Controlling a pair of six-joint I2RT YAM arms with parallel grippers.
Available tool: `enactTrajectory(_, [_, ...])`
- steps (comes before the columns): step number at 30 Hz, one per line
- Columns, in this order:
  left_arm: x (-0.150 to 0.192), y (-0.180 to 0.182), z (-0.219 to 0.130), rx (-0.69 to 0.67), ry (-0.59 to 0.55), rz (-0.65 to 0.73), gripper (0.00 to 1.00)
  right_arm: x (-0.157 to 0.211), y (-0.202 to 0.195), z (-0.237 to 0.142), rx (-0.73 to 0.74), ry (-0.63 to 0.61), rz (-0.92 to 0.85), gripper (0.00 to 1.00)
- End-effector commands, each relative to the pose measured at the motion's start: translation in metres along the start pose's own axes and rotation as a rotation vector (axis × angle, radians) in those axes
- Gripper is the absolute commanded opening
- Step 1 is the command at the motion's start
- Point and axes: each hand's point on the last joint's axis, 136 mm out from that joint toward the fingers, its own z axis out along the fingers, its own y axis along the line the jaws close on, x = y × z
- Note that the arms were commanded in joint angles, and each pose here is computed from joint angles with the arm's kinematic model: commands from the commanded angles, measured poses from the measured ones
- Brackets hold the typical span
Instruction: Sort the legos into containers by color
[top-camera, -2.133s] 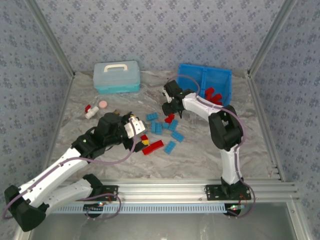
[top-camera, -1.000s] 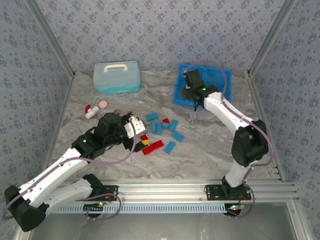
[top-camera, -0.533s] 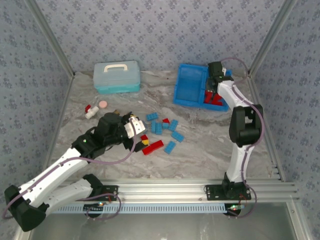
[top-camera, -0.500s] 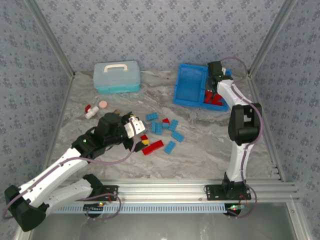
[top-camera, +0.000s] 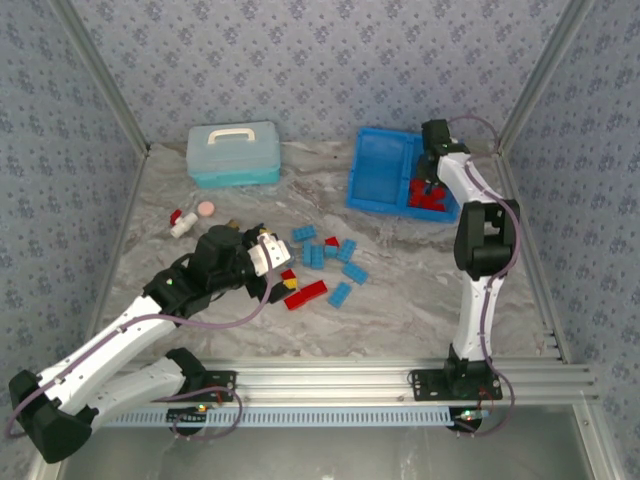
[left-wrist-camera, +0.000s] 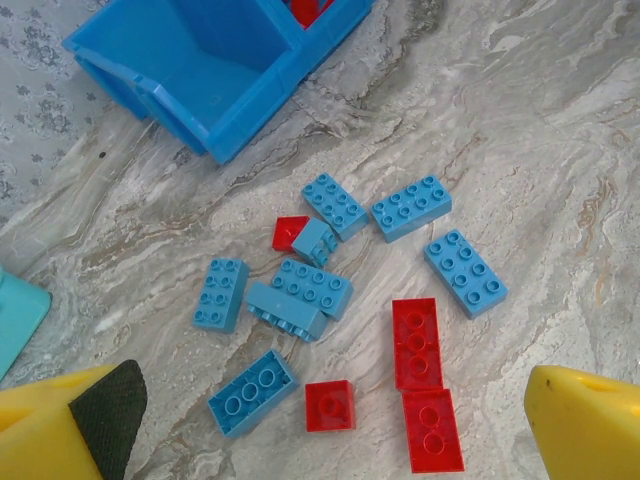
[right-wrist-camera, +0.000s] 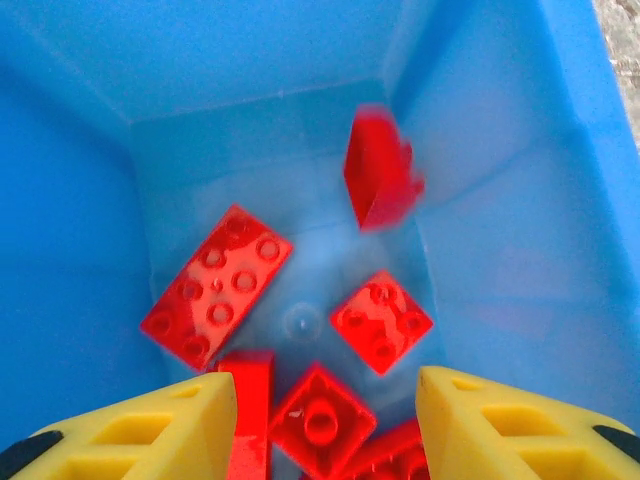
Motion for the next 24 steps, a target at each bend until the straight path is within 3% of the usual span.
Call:
enactTrajectory(1, [-0.004,-0.002,-0.001,0.009,-0.012,0.015,0.99,-0.013,0.014,-0.058,-0.085,-0.105,0.036,0.53])
enactTrajectory(5, [-0.005,-0.002,-0.001,0.010,-0.015,0.014,0.99,0.014,0.050,-0.101,-0.207,-0.151,-0.038,0.53])
enactTrajectory(8, [-0.006,-0.002,-0.002,0.010,-0.017,0.012,0.99,0.052,0.102,-0.132,-0.393,-0.157,-0.220,0.54])
enactTrajectory(11, [-0.006,-0.002,-0.002,0.011,-0.020,0.013,0.99,0.103,0.144,-0.148,-0.482,-0.086,-0.439,0.54])
enactTrajectory(16, [-0.006,-0.003,-0.002,0.016,-0.017,0.012,0.99,0.176,0.179,-0.137,-0.517,0.091,-0.599,0.54])
enactTrajectory(24, [-0.005,-0.003,-0.001,0.014,-0.012,0.013,0.99,0.231,0.193,-0.096,-0.474,0.298,-0.677,0.56])
